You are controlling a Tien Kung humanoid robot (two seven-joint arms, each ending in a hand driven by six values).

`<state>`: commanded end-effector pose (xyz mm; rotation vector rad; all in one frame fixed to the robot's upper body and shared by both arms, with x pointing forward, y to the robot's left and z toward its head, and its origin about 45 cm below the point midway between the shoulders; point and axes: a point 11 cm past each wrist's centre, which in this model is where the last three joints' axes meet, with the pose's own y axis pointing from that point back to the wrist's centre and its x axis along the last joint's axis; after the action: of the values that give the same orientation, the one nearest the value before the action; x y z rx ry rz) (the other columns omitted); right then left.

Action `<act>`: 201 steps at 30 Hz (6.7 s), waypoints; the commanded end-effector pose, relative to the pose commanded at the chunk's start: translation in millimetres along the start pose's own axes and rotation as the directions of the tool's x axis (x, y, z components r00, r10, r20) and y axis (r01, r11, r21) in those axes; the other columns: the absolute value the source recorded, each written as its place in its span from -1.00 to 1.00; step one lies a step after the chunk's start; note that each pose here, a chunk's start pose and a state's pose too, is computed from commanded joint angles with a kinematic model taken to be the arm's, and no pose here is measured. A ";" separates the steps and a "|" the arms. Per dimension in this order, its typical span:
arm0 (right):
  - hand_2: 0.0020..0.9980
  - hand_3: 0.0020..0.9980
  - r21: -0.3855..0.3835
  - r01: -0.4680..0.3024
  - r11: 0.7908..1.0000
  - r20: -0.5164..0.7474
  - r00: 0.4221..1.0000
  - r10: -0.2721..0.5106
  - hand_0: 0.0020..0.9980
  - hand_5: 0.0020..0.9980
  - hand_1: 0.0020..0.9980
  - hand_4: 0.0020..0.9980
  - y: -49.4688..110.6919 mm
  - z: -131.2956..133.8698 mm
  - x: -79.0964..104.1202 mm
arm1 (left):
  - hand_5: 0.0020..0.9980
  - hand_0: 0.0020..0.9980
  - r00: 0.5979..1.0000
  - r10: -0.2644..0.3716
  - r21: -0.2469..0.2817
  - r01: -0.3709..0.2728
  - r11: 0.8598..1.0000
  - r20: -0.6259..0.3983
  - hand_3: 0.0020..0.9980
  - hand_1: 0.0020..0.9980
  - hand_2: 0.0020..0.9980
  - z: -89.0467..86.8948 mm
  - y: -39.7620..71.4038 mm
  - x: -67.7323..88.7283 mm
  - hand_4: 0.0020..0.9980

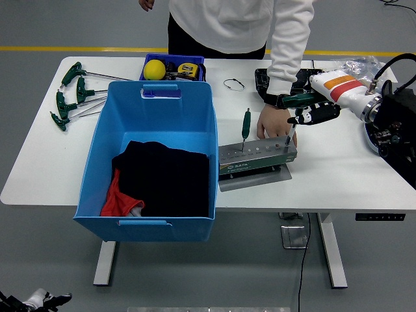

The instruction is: Lift tool from toolbox,place it in box,lift tool from toolbox,place it in box

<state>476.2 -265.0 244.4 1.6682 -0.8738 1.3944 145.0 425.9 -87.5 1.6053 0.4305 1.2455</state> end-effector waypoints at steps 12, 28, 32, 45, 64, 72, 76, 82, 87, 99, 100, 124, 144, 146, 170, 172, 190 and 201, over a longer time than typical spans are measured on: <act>-1.00 -1.00 -0.001 -0.062 0.998 -0.003 0.998 0.062 -1.00 0.42 -1.00 1.00 3.2 3.8 0.6 | 0.34 0.38 1.000 -0.005 0.006 0.005 1.000 0.008 0.26 0.32 0.36 -3.1 0.1 -2.6 0.32; -1.00 -1.00 -0.020 -0.082 0.996 -0.014 0.997 0.082 -1.00 0.41 -1.00 1.00 4.9 7.7 6.9 | 0.34 0.38 1.000 -0.005 0.000 0.005 1.000 0.004 0.26 0.32 0.36 -0.8 0.0 -0.8 0.32; -1.00 -1.00 -0.020 -0.090 0.996 -0.011 0.996 0.090 -1.00 0.42 -1.00 1.00 4.5 7.2 12.6 | 0.34 0.38 1.000 -0.004 0.001 0.004 1.000 0.002 0.26 0.32 0.36 -1.1 -0.1 0.0 0.32; -1.00 -1.00 -0.035 -0.113 0.993 0.037 0.993 0.115 -1.00 0.50 -1.00 0.90 9.2 10.5 26.8 | 0.34 0.38 1.000 0.000 0.004 0.000 1.000 0.000 0.26 0.32 0.36 -2.0 -0.3 1.7 0.32; -1.00 -1.00 -0.015 -0.127 0.992 0.128 0.983 0.128 -1.00 0.50 -1.00 0.79 11.5 3.2 39.1 | 0.34 0.38 1.000 0.004 0.003 -0.004 1.000 0.000 0.26 0.32 0.36 -1.6 -0.3 2.8 0.32; -1.00 -1.00 0.005 -0.141 0.990 0.154 0.978 0.139 -1.00 0.44 -1.00 0.76 12.5 -1.2 47.5 | 0.34 0.39 1.000 0.005 0.002 -0.005 1.000 0.002 0.26 0.32 0.36 -1.4 -0.3 3.0 0.32; -1.00 -1.00 0.013 -0.141 0.990 0.158 0.978 0.137 -1.00 0.44 -1.00 0.76 13.5 -2.7 50.2 | 0.34 0.39 1.000 0.005 0.003 -0.005 1.000 0.003 0.26 0.32 0.36 -1.8 -0.3 2.9 0.32; -1.00 -1.00 0.027 -0.154 0.988 0.161 0.976 0.147 -1.00 0.41 -1.00 0.74 14.8 -6.5 57.1 | 0.34 0.38 1.000 0.006 0.006 -0.006 1.000 0.005 0.26 0.32 0.36 -3.2 -0.4 2.6 0.32; -1.00 -1.00 0.041 -0.162 0.986 0.169 0.974 0.153 -1.00 0.41 -1.00 0.72 15.1 -11.1 61.6 | 0.34 0.38 1.000 0.005 0.010 -0.005 1.000 0.008 0.26 0.32 0.36 -4.9 -0.3 1.9 0.32; -1.00 -1.00 0.075 -0.209 0.975 0.183 0.964 0.193 -1.00 0.35 -1.00 0.71 18.9 -20.3 76.2 | 0.34 0.38 1.000 0.004 0.015 -0.004 1.000 0.017 0.26 0.32 0.36 -8.3 -0.4 1.1 0.32; -1.00 -1.00 0.077 -0.213 0.974 0.183 0.963 0.196 -1.00 0.35 -1.00 0.71 19.1 -20.9 77.2 | 0.34 0.38 1.000 0.004 0.015 -0.004 1.000 0.018 0.26 0.32 0.36 -8.3 -0.4 1.1 0.32; -1.00 -1.00 0.333 -0.370 0.867 0.205 0.926 0.316 -1.00 0.28 -1.00 0.67 -4.3 -135.2 151.7 | 0.33 0.38 1.000 0.006 0.008 -0.006 1.000 0.009 0.25 0.32 0.36 -4.5 -0.7 4.9 0.32; -1.00 -1.00 0.573 -0.223 0.789 0.129 0.975 0.182 -1.00 0.28 -1.00 0.68 -23.7 -257.9 104.5 | 0.33 0.39 1.000 0.000 0.014 0.000 1.000 0.009 0.25 0.32 0.36 -6.5 -0.8 5.4 0.32; -1.00 -1.00 0.582 -0.195 0.789 0.100 0.981 0.169 -1.00 0.28 -1.00 0.68 -25.9 -263.0 95.7 | 0.33 0.39 1.000 0.001 0.014 -0.001 1.000 0.009 0.25 0.32 0.36 -6.5 -0.9 5.7 0.32; -0.67 -0.58 0.618 0.037 0.785 -0.179 0.979 0.095 -0.84 0.21 -0.85 0.76 -39.9 -314.9 35.3 | 0.34 0.41 1.000 -0.002 0.031 0.001 1.000 0.027 0.26 0.32 0.36 -12.3 -1.1 6.8 0.32; -0.67 -0.58 0.613 0.078 0.786 -0.208 0.976 0.066 -0.84 0.21 -0.85 0.76 -40.9 -316.7 30.2 | 0.34 0.41 1.000 -0.002 0.033 0.001 0.999 0.029 0.26 0.32 0.36 -12.9 -1.1 6.9 0.32; 0.40 0.09 0.599 0.030 0.800 -0.190 0.976 0.105 0.46 0.18 0.29 0.85 -50.4 -314.9 47.7 | 0.34 0.41 0.999 -0.002 0.040 0.000 0.999 0.050 0.26 0.32 0.36 -14.8 -1.5 10.0 0.33; 0.41 0.10 0.478 0.031 0.878 -0.242 0.965 0.097 0.46 0.19 0.31 0.92 -73.2 -263.6 52.1 | 0.34 0.41 0.999 0.002 0.035 -0.003 0.999 0.043 0.26 0.32 0.36 -11.9 -1.6 12.1 0.33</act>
<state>429.6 1.1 311.5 1.7678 -0.4234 1.9183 140.0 441.7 -83.3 1.6590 0.4256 1.2095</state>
